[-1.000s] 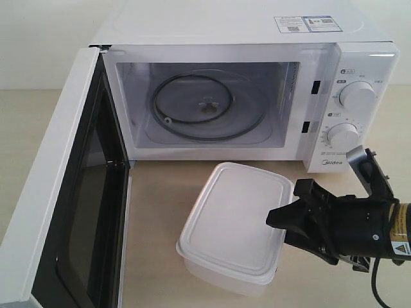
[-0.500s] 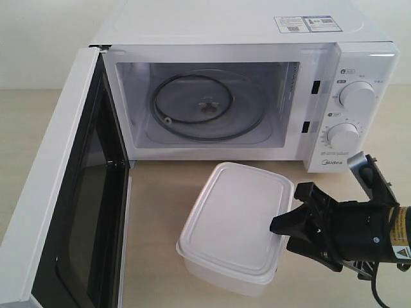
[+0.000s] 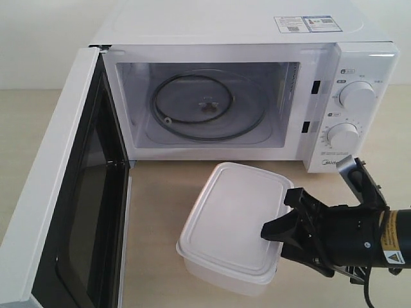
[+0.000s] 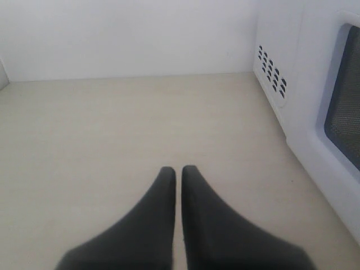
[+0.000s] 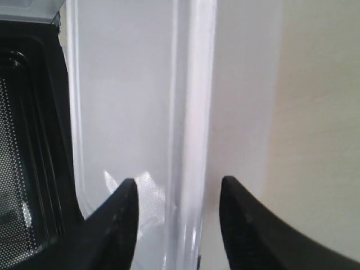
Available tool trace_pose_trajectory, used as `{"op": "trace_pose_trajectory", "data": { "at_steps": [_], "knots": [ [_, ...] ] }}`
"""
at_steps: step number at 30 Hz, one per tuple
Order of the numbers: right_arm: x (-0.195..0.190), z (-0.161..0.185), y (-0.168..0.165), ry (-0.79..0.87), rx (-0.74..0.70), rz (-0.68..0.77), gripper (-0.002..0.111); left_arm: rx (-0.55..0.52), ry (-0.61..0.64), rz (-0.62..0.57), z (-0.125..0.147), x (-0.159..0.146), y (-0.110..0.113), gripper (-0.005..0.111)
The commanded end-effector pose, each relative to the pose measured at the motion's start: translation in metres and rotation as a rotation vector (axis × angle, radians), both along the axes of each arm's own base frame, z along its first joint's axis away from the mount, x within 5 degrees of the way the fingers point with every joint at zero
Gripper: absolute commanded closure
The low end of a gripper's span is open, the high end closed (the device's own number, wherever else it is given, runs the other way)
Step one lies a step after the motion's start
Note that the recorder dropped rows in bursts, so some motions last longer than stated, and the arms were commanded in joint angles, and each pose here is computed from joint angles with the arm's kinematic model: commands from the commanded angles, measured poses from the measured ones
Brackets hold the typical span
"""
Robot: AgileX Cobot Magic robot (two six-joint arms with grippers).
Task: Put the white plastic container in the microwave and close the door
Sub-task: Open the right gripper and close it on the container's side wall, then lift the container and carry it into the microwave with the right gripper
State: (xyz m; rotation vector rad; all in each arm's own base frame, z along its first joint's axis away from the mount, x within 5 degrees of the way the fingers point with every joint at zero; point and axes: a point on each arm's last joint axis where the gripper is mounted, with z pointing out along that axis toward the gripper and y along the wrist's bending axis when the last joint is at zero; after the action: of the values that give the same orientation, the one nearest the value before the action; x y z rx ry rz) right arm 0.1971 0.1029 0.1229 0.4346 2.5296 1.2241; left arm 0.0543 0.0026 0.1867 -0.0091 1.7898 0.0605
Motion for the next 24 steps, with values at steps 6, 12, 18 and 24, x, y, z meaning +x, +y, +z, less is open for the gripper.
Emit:
{"op": "trace_pose_trajectory", "data": {
  "at_steps": [6, 12, 18, 24],
  "knots": [
    [0.0052, -0.0007, -0.0023, -0.005, -0.025, -0.061, 0.064, -0.013, 0.001, 0.002, -0.0013, -0.0001, -0.0001, 0.102],
    [0.0058, -0.0006, -0.0025, -0.005, -0.028, -0.065, 0.064, -0.013, 0.001, 0.002, -0.0013, -0.0001, -0.0001, 0.102],
    [0.0059, 0.0002, -0.0018, -0.008, -0.016, -0.063, 0.065, -0.013, 0.001, 0.002, -0.0013, -0.0001, -0.0001, 0.102],
    [0.0058, 0.0009, -0.0012, -0.017, -0.011, -0.055, 0.091, -0.013, 0.001, 0.002, -0.0013, -0.0001, -0.0001, 0.102]
  ]
}}
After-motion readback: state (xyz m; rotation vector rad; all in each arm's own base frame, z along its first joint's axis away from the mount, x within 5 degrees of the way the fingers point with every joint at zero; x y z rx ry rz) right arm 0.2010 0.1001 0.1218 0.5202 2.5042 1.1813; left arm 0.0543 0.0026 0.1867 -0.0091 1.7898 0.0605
